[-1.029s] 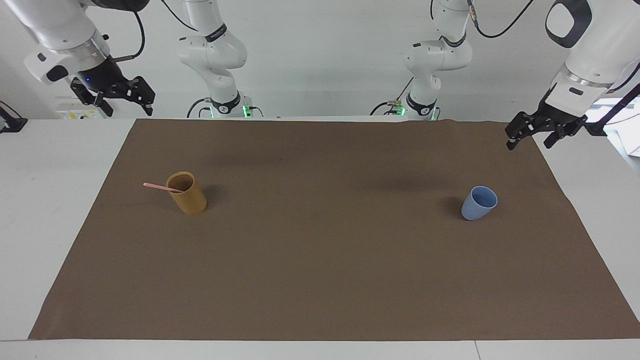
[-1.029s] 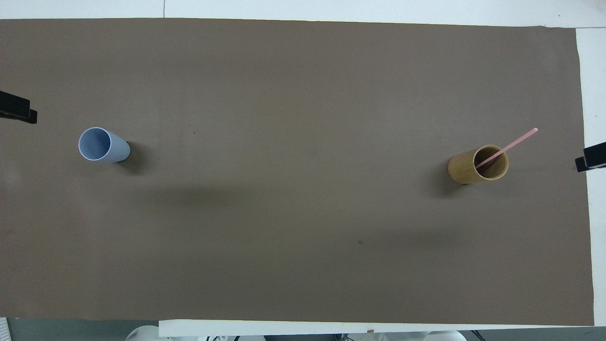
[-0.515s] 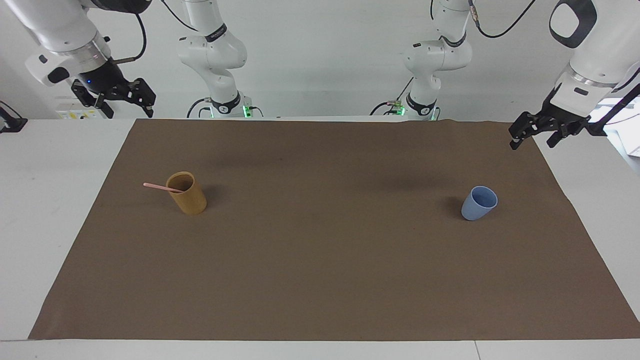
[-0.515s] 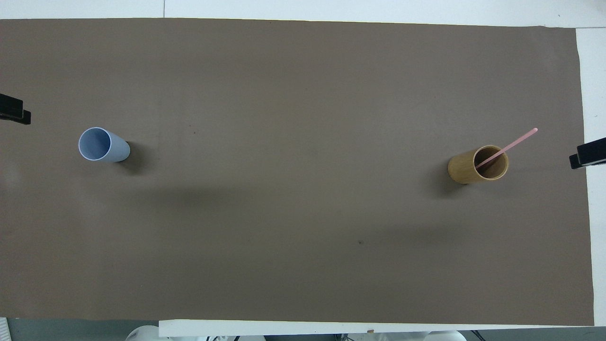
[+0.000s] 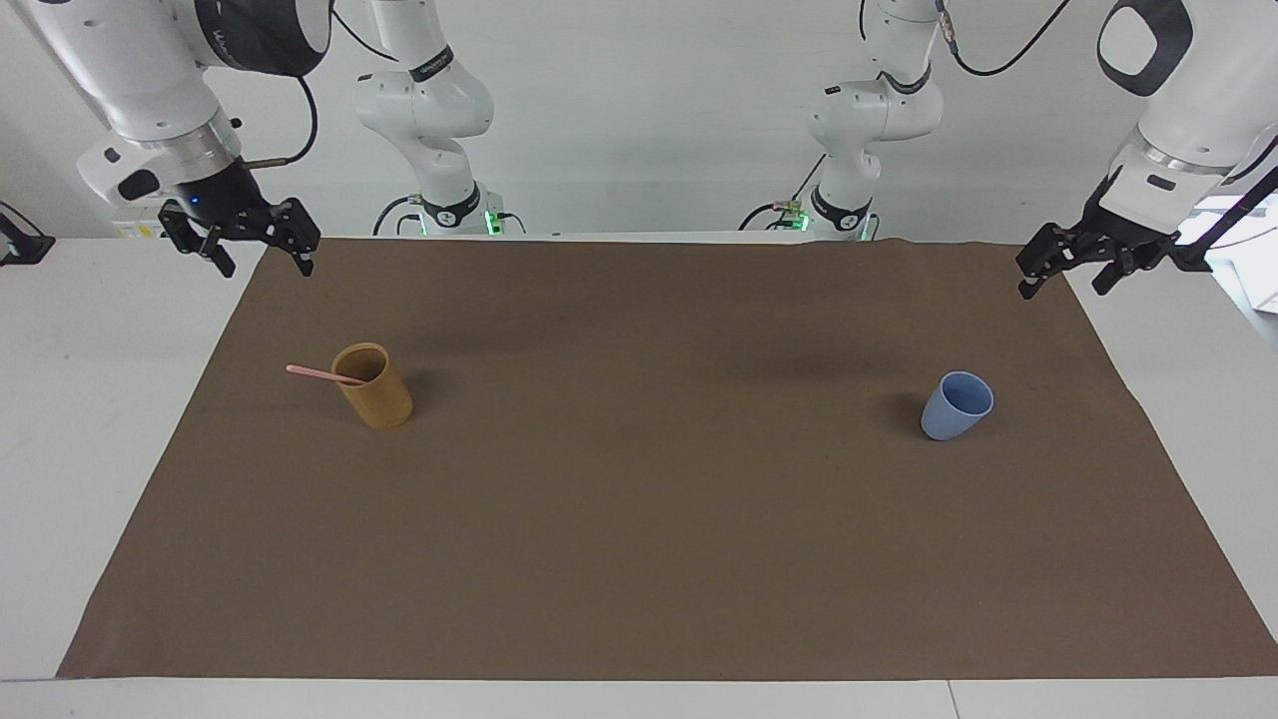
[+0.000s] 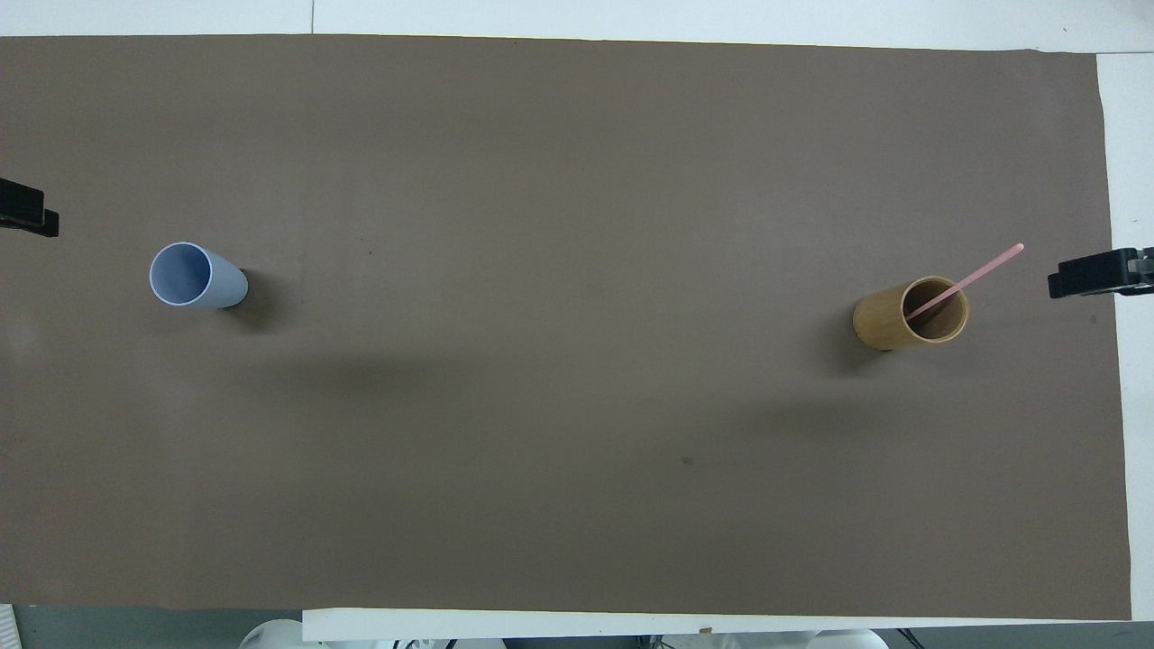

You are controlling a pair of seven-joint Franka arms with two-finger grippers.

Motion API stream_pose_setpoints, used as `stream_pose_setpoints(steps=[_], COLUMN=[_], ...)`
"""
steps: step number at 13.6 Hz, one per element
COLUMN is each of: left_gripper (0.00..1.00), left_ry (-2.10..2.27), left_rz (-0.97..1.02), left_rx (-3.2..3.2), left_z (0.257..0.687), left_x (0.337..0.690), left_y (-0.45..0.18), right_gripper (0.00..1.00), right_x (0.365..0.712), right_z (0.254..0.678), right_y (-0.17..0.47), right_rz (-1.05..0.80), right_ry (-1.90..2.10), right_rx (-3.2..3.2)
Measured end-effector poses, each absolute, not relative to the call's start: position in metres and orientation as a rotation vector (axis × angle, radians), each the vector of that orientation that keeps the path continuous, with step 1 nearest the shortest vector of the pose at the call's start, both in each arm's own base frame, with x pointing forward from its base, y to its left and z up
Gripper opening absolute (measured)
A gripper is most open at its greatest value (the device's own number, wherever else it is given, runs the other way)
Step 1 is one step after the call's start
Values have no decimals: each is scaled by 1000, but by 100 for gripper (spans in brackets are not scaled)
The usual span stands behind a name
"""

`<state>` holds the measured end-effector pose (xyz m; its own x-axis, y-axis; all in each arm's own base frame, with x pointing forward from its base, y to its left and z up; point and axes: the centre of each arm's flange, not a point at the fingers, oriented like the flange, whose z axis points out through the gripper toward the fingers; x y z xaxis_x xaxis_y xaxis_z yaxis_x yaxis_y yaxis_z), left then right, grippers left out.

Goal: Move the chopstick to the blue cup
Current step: 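Reach the right gripper toward the pink stick in the tan cup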

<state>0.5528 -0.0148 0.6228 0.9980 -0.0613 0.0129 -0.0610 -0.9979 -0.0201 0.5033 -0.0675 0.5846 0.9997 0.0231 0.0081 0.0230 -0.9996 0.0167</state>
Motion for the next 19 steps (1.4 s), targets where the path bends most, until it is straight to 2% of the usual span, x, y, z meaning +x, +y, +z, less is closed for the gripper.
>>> stream_pose_setpoints(steps=[2, 6, 11, 19], left_gripper=[100, 100, 100, 100], left_ry=[96, 96, 95, 96], left_rz=[-21, -21, -21, -21], left_rx=[-3120, -3120, -3120, -3120], left_z=[623, 623, 623, 623], left_x=[553, 553, 553, 553], left_y=[-15, -15, -15, -15], right_gripper=[100, 97, 95, 95], right_x=[498, 508, 506, 507], right_z=[570, 560, 508, 487], right_y=[-67, -77, -78, -78], right_rz=[46, 217, 175, 152], right_ry=[35, 10, 5, 5], right_rx=[3125, 3104, 3112, 3117])
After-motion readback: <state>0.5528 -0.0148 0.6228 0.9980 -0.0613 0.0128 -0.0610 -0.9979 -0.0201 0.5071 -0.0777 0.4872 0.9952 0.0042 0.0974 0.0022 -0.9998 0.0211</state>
